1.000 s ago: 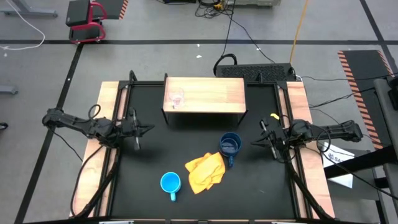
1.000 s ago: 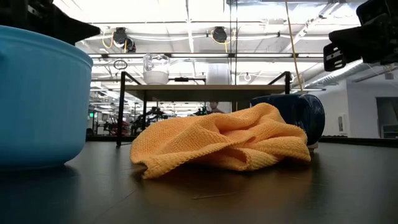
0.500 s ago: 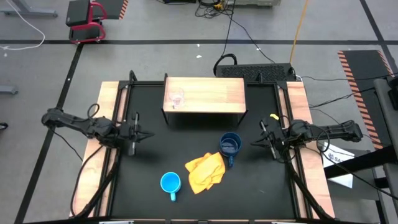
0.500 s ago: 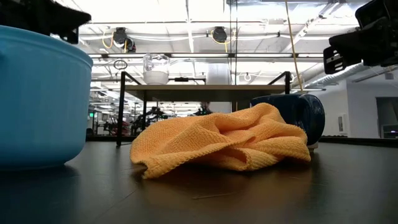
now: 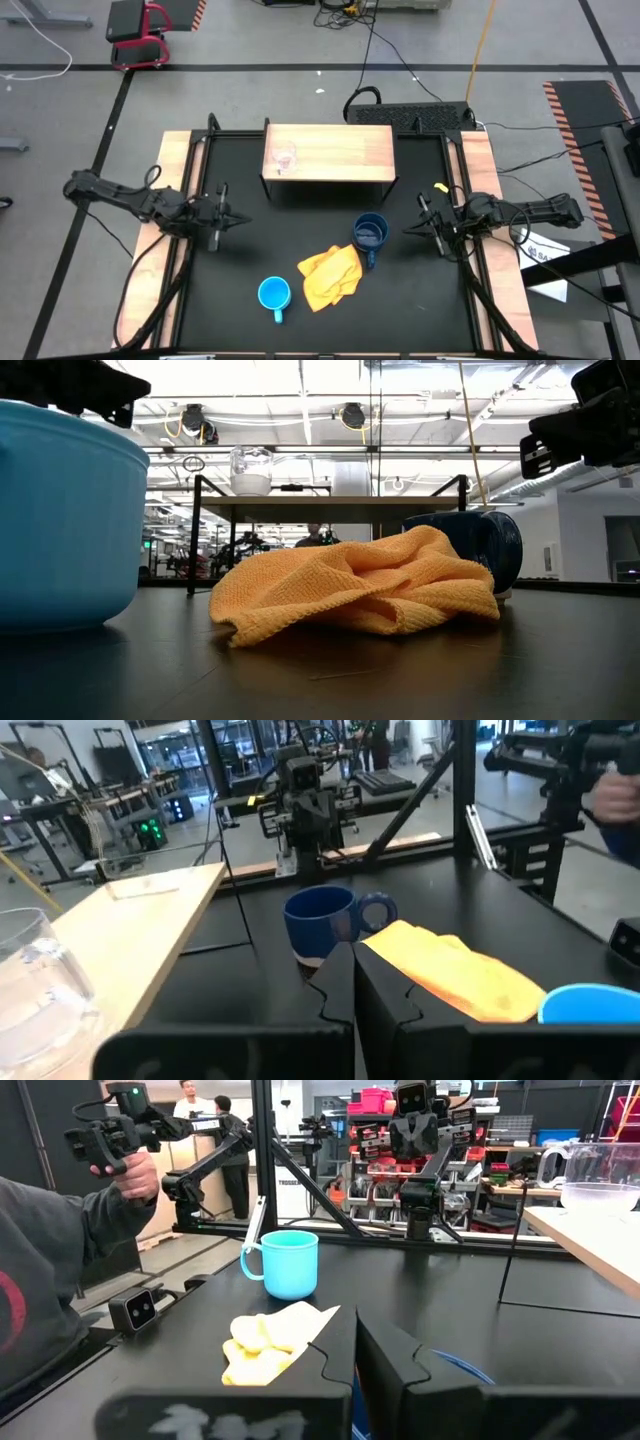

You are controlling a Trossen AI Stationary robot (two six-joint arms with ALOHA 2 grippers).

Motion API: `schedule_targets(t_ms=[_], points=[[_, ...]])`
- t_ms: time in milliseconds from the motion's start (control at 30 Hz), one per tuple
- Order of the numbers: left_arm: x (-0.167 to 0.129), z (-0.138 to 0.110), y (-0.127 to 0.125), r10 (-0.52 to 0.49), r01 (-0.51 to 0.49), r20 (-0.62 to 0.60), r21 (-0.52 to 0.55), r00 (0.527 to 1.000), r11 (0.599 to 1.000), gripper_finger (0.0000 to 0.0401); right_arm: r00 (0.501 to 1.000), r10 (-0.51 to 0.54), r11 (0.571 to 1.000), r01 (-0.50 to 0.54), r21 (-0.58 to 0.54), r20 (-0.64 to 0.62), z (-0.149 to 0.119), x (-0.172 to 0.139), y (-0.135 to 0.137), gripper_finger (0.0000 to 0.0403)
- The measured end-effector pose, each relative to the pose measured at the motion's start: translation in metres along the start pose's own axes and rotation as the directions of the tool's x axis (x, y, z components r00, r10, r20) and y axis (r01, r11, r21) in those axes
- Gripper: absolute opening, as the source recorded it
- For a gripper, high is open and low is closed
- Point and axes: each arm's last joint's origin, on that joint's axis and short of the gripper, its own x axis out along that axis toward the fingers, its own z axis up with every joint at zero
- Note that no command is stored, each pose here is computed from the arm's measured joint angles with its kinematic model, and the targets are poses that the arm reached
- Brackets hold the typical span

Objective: Stack small to large cups/mugs on shelf
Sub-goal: Put the light blue mug on the shelf

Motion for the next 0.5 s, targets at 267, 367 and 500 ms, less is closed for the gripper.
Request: schedule_targets(t_ms=[267, 367, 500], points=[[0.014, 0.013, -0.005, -0.096, 0.095, -0.021, -0.018, 0.995, 0.995, 0.0001, 1.0, 0.0, 1.0, 0.0, -0.001, -0.001, 0.0, 0.0, 0.0, 0.0], [0.019, 0.029, -0.007, -0.115, 0.115, -0.023, -0.01, 0.993, 0.993, 0.0001, 1.0, 0.0, 1.0, 0.0, -0.002, 0.0, 0.0, 0.0, 0.0, 0.0], [0.024, 0.049, -0.008, -0.113, 0.113, -0.041, 0.005, 0.993, 0.994, 0.0001, 1.0, 0.0, 1.0, 0.0, -0.002, 0.0, 0.0, 0.0, 0.0, 0.0]])
